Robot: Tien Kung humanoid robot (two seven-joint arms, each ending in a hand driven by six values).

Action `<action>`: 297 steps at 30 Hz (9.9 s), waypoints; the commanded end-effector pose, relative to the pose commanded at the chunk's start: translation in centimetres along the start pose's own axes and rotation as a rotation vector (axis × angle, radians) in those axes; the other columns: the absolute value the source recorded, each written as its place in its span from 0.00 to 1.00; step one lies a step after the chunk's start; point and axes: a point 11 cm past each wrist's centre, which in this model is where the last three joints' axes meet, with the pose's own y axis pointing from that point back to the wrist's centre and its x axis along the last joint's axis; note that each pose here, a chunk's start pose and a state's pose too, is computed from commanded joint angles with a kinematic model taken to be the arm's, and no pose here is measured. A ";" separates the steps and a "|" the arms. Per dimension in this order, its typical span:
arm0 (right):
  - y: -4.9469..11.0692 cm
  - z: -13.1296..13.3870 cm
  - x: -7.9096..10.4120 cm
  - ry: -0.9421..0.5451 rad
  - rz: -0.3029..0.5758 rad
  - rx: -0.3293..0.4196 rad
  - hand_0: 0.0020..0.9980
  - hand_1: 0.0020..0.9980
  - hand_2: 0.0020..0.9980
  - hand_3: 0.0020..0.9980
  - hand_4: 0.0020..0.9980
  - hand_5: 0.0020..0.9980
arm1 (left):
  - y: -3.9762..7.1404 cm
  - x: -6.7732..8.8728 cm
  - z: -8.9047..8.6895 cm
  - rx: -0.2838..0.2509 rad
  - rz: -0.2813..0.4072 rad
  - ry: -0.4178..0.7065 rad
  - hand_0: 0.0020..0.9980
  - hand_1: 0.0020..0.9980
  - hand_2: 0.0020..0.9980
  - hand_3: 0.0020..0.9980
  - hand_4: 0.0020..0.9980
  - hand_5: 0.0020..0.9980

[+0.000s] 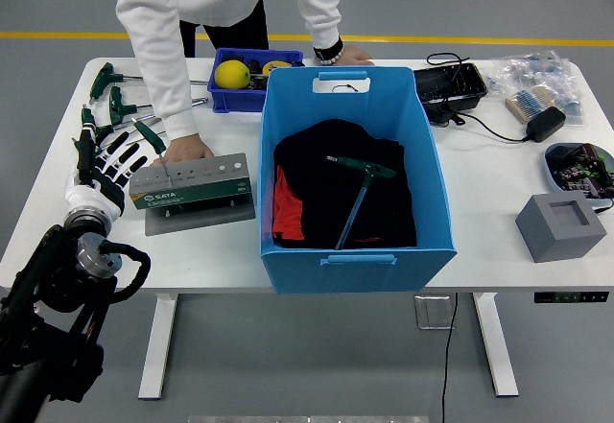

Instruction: Lift tool from toolbox,place it in box,lift tool from toolbox,place it in box

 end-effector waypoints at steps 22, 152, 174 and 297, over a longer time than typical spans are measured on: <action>0.0 -0.4 -0.1 -0.011 -0.003 0.006 0.69 0.68 0.74 0.59 0.79 0.69 | -0.3 1.0 -1.8 0.117 0.040 -0.093 0.27 0.28 0.50 0.80 0.63 0.82; -0.1 -1.4 0.0 0.003 -0.001 0.022 0.69 0.68 0.74 0.58 0.79 0.69 | 6.0 -20.0 -4.2 0.185 -0.545 -0.349 0.23 0.43 0.49 0.49 0.79 0.00; -0.1 -1.1 0.2 0.003 0.001 0.019 0.69 0.67 0.74 0.58 0.79 0.69 | 6.3 -19.7 -5.5 0.224 -0.550 -0.375 0.22 0.35 0.45 0.46 0.70 0.26; 0.0 -0.2 0.2 -0.017 0.008 0.006 0.69 0.67 0.74 0.58 0.78 0.69 | -2.5 -1.2 8.2 -0.295 -0.419 -0.500 0.82 0.79 0.86 0.76 0.98 0.89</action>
